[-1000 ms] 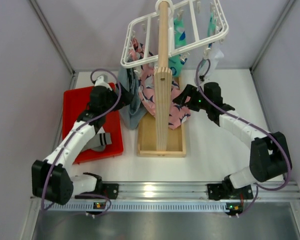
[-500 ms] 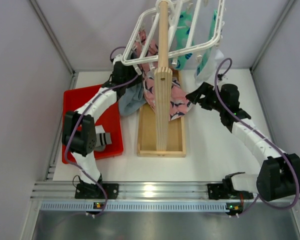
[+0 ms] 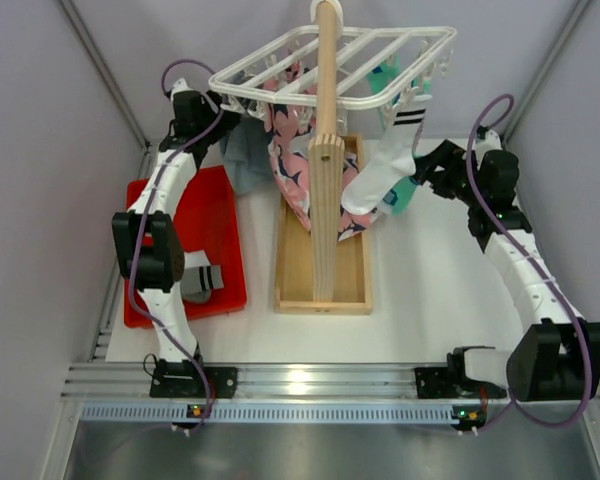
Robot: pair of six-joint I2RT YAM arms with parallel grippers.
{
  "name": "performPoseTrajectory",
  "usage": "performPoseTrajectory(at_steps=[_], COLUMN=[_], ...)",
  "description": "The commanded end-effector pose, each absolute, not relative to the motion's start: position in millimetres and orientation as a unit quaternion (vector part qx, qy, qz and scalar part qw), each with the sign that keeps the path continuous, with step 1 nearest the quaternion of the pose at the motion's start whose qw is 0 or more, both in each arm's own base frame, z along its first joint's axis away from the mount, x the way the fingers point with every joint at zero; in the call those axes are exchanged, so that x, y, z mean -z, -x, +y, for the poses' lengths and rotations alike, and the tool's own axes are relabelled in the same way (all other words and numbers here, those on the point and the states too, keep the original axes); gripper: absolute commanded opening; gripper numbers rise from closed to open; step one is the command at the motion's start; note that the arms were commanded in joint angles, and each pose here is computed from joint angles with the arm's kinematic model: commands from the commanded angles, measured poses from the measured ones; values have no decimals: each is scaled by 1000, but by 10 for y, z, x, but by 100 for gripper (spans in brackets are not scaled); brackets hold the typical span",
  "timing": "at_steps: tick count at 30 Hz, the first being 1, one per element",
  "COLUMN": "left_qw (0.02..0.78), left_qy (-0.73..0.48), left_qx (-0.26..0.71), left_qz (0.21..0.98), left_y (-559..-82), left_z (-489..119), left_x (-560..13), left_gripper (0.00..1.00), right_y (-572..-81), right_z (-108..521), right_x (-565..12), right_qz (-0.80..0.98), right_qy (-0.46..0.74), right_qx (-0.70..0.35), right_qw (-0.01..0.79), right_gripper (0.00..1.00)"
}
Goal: Remove the socks clipped to the hanger
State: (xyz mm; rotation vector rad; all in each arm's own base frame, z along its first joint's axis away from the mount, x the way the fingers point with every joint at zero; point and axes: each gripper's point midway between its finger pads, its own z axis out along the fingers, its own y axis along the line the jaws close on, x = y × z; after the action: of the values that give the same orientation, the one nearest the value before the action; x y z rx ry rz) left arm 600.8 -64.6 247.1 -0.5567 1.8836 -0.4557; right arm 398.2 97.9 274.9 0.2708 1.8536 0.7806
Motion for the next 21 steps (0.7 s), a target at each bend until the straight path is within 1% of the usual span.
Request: performPoseTrajectory(at_steps=[1,3,4,5,7,8,10,11,12,14,15,17,18,19,21], left_qw=[541,526,532,517,506,508,493,503,494,502,516,508,520,511,515], left_qy=[238,246,252,261,265,262,244,234,234,225,216,217,212,214,215], left_qx=[232,235,245,247,276,289,312,319,323,330,337,340,350,350,354], left_qz=[772,779,770,776,773,768,775,769,772,767,758,761,750,755,750], left_y=[-5857,-5736,-5637,-5554,-5427,-5337,-5200,-5085,-4999,-4841,-4696,-4534,-4385,-4305,-4147], left_z=[-607,-574,-578,-580,-668,-701,-838,-877,-927,-967,-997,-1025,-1033,-1038,-1022], left_x=[-2797,-2682,-2832,-2709,-2774,-2889,-2883,-3048,-2989,-3111,-3291,-3228,-3398,-3290,-3327], left_gripper=[88,91,93,94,98,98,98,98,98,98,98,98,98,98,98], right_y=[-3873,-3807,-3751,-3718,-3648,-3621,-3541,-3511,-3464,-3418,-3371,-3347,-3326,-3327,-3325], right_z=[1118,1161,1189,1196,1226,1241,1245,1241,1228,1213,1212,1211,1232,1243,1274], right_x=[-3092,-3102,-3150,-3136,-3180,-3182,-3204,-3208,-3269,-3266,-3320,-3360,-3397,-3418,-3488], right_qz=[753,749,744,743,738,738,738,739,733,732,726,722,719,718,714], right_qy=[-48,-29,-16,-13,1,5,17,18,20,25,29,34,40,43,54], right_qx=[-361,-368,-374,-376,-381,-383,-381,-379,-376,-369,-368,-367,-372,-375,-382], right_qw=[549,550,554,554,557,555,556,557,566,573,580,585,585,585,585], right_gripper=[79,80,79,79,79,79,79,79,79,79,79,79,79,79,79])
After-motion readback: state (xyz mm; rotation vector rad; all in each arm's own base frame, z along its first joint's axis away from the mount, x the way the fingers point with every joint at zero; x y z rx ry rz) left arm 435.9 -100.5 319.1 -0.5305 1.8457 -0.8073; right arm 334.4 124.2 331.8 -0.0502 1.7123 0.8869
